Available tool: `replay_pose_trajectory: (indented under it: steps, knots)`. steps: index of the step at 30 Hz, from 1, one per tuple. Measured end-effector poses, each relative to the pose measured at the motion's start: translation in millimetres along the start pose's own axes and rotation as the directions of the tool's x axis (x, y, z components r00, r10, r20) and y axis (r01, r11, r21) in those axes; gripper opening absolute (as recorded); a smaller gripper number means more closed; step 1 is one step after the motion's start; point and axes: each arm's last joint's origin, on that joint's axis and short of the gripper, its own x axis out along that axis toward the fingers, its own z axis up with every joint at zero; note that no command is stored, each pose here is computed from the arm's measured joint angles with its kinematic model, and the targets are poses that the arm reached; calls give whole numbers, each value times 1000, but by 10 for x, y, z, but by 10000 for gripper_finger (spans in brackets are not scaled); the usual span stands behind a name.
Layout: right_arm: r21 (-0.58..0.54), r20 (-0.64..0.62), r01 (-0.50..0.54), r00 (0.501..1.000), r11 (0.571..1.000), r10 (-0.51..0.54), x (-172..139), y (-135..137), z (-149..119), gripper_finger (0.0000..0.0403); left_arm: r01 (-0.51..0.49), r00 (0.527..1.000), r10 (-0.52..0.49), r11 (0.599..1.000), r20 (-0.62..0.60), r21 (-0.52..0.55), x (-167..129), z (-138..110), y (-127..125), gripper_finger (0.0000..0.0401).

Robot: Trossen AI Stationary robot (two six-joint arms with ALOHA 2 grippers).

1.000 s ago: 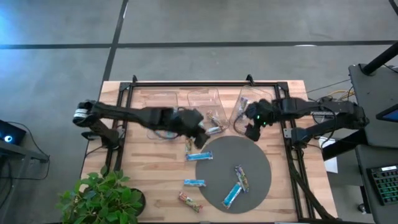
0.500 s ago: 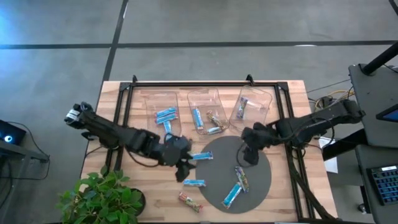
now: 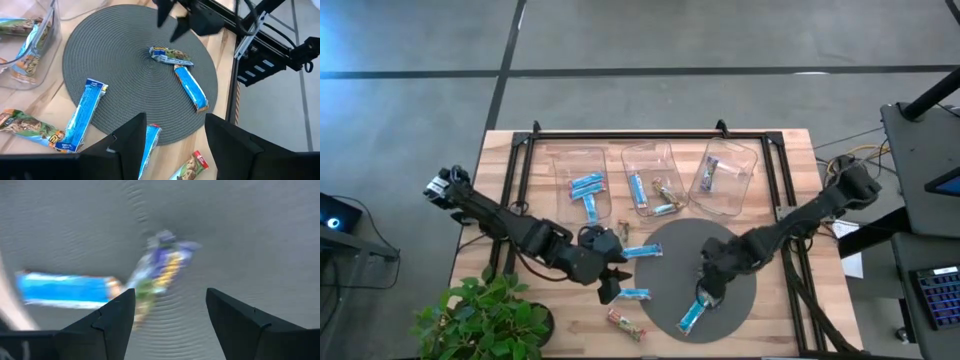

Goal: Pick and place Granola Bars by type
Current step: Put the right blue granola bar into the right transparent bin

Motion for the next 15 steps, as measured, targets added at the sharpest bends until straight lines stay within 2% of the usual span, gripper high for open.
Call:
replay_pose_trajectory:
  steps: [4, 11, 15]
  knots:
    - [60, -27, -59, 998, 996, 60, 160, 138, -37, 233, 4, 1000, -4, 1000, -5, 12, -9, -22, -16, 186]
    - [182, -40, 20, 999, 983, -13, 440, 167, -48, 231, 1, 1000, 0, 999, -22, 33, -24, -65, -34, 186]
    - [215, -43, 63, 998, 975, -55, 558, 162, -51, 215, 2, 1000, -1, 999, -27, 55, -31, -80, -41, 186]
